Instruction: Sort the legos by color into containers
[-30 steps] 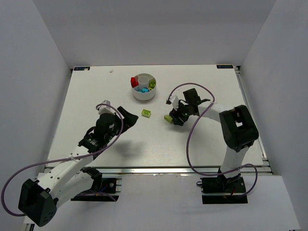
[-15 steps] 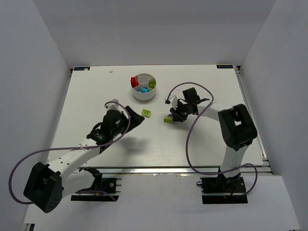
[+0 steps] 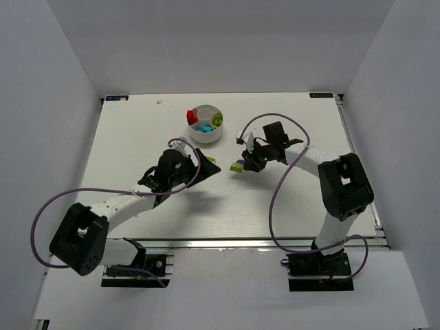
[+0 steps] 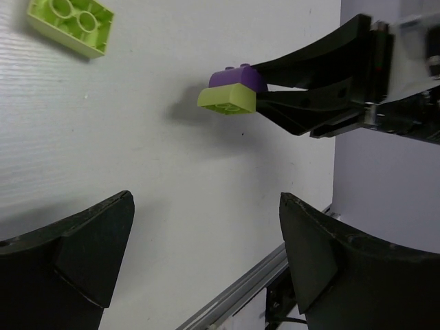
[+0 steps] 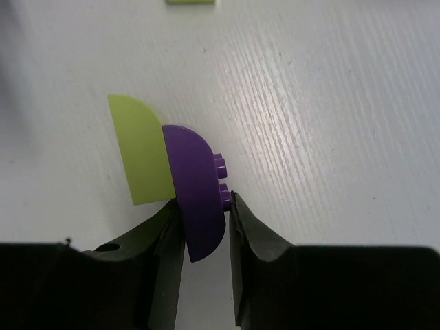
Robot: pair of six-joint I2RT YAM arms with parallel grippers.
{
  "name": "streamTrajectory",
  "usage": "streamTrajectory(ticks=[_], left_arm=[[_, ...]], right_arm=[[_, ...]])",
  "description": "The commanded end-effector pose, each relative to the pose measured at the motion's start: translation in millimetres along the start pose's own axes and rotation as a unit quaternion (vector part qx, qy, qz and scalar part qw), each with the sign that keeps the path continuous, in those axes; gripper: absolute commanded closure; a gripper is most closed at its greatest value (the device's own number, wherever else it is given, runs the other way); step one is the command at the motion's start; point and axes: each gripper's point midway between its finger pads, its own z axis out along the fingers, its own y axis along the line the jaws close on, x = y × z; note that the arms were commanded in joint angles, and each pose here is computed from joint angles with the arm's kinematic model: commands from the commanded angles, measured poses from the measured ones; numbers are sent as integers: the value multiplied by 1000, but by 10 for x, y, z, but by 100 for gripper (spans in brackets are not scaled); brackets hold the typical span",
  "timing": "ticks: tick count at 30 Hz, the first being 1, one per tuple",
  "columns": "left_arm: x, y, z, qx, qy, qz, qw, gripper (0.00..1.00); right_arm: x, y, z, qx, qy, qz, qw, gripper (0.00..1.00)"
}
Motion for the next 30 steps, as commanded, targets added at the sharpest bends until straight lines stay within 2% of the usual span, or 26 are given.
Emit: streamTrajectory(ticks=[1,6,14,30], left_arm=[[-27,-295,72,62,22,19,998,5],[-14,-364,165,82,32,14,996,11],[-34,-574,221,135,38,0,990,15],[-68,-596,294,145,31,-20,989,16]], right_arm=[[-482,45,-180,-10,-66,-2,998,100],[-677,131,-296,-19,-97,2,995,100],[-742,236,-347,-25,-105,-10,994,100],[-915,377,-452,-38,-125,-33,991,100]])
